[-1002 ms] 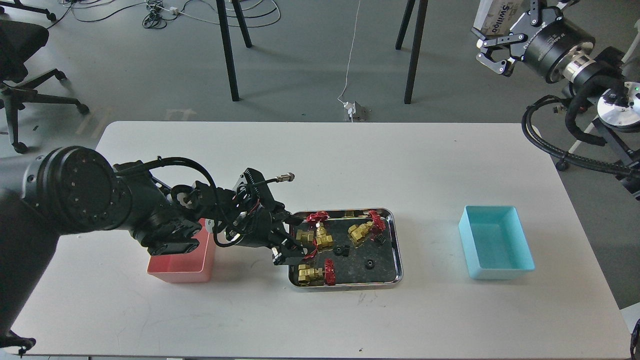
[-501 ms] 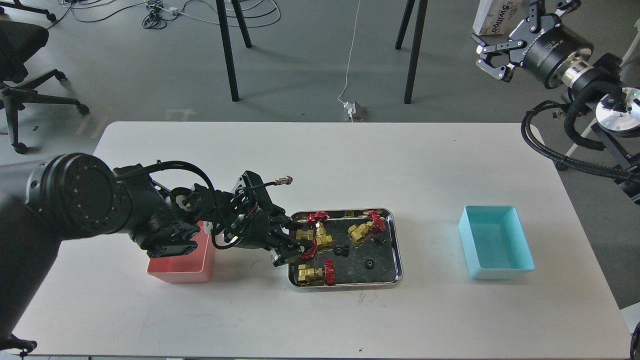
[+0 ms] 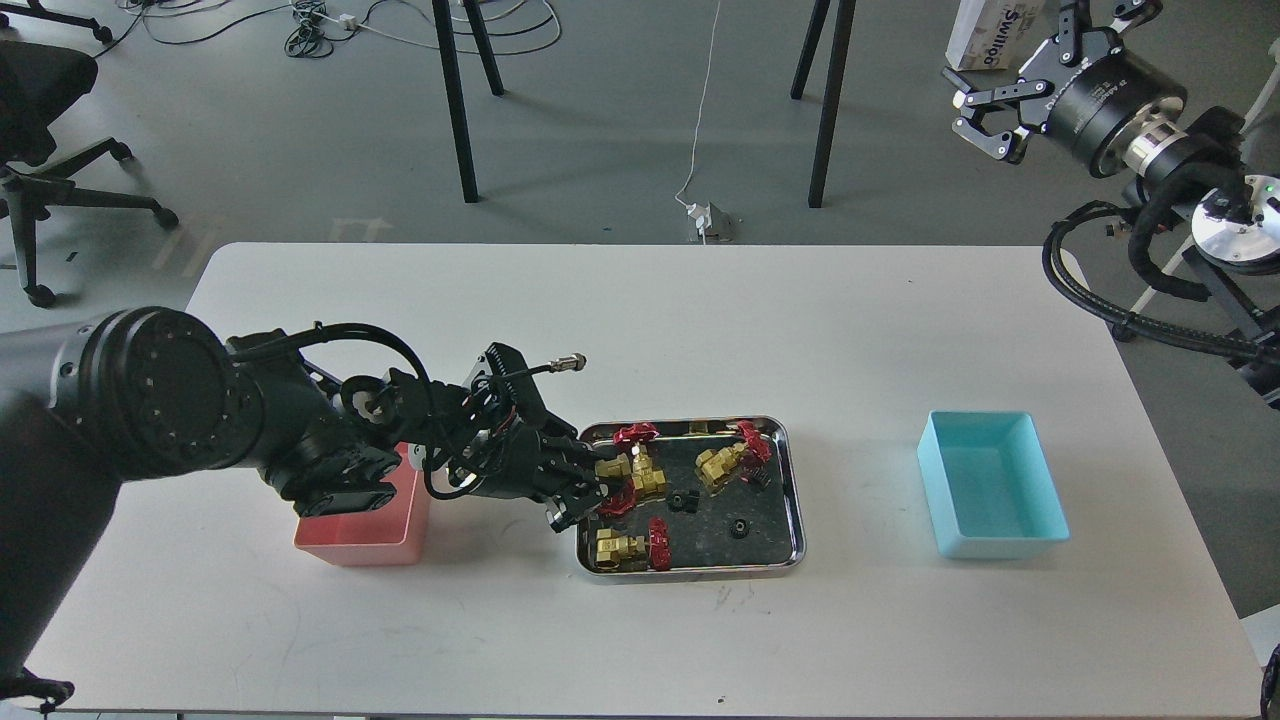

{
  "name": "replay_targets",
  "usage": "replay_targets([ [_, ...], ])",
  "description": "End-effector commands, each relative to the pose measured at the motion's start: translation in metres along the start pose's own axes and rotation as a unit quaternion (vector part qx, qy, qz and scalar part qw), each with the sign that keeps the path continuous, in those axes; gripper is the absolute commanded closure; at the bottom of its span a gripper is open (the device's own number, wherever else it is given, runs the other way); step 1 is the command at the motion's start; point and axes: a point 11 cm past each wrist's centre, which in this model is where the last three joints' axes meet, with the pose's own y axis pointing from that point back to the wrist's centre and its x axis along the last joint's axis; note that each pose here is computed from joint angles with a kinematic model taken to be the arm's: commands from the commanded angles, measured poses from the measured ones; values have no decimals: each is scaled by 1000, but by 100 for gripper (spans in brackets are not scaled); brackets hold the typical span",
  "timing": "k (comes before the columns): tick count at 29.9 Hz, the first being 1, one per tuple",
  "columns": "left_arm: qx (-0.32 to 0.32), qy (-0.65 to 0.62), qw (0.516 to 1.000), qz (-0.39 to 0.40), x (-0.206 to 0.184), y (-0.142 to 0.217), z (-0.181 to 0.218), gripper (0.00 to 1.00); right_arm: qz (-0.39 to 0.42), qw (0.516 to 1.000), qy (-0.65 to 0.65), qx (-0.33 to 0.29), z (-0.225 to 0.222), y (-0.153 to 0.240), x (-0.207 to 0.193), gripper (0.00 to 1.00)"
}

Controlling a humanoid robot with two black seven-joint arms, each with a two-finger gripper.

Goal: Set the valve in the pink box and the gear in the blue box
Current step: 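Lower the left gripper onto a brass valve with red handle, then close the left gripper on the valve and lift it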

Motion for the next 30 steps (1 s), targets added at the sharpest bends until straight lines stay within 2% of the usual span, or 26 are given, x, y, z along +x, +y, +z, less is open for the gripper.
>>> replay_targets([
  [1, 2, 0, 1000, 2, 0, 1, -1, 76, 0, 1000, 0, 0, 0, 0, 0, 1],
  [17, 14, -3, 1000, 2, -3, 16, -13, 81, 8, 1000, -3, -4, 5, 4, 7, 1],
  [26, 24, 2, 999, 36, 26, 34, -23, 82, 8, 1000, -6, -6, 9, 5, 8, 1],
  [30, 31, 13, 999, 40, 23, 43, -27, 82, 2, 1000, -5, 0, 3, 1, 2, 1],
])
